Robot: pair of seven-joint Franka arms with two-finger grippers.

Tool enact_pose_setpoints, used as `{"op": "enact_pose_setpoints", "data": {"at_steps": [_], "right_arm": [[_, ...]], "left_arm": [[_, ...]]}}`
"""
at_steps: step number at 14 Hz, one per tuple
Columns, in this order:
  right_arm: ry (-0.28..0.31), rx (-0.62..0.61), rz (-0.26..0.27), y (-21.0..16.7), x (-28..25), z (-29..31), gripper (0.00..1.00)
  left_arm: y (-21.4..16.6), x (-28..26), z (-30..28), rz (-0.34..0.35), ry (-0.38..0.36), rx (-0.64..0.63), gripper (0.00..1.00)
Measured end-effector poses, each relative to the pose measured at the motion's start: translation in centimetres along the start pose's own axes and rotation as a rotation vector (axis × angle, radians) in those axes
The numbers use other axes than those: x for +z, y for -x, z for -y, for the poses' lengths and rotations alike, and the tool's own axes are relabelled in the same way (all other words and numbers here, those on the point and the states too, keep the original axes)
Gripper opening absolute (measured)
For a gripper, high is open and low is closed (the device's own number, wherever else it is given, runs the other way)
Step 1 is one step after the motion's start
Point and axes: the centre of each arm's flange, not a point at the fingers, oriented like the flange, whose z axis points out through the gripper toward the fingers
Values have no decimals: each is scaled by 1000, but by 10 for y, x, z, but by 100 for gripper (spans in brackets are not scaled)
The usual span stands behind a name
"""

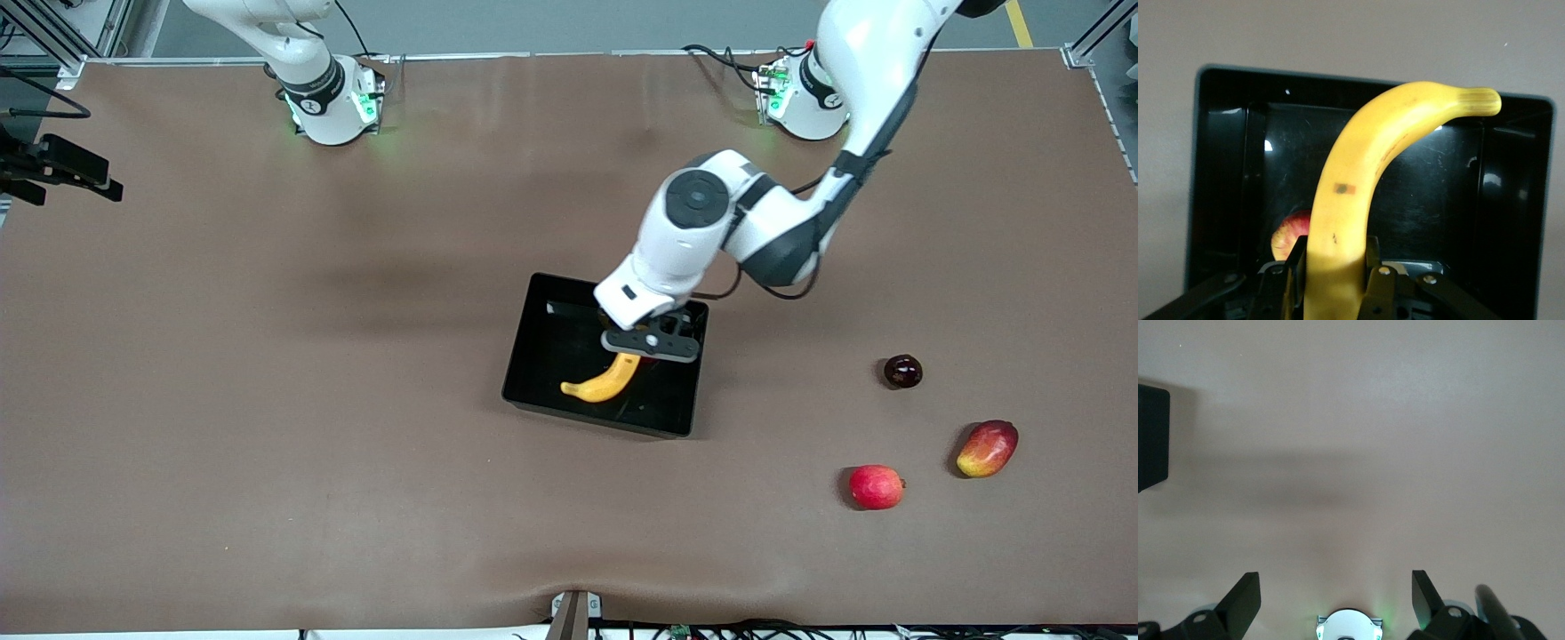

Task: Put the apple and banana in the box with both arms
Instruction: 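Carry the banana over the black box with the left gripper, then lower the banana into the box beside the apple and open the left gripper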

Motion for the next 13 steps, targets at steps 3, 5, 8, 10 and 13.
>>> {"op": "enact_pose_setpoints", "data": {"at_steps": [3, 5, 8, 10, 13], "right_arm": [[0, 0, 0, 0, 0, 0, 100], [0, 0, 1, 0, 0, 0, 100], [0, 0, 1, 0, 0, 0, 100], [0, 0, 2, 0, 0, 0, 100], [0, 0, 3, 0, 0, 0, 100]], "left_arm": [[23, 35, -19, -16, 19, -59, 37], [38, 59, -28, -19, 42, -85, 37], [56, 88, -39, -44, -1, -116, 37], [62, 105, -39, -50, -23, -129, 37], [64, 121, -38, -35, -12, -133, 37]]}}
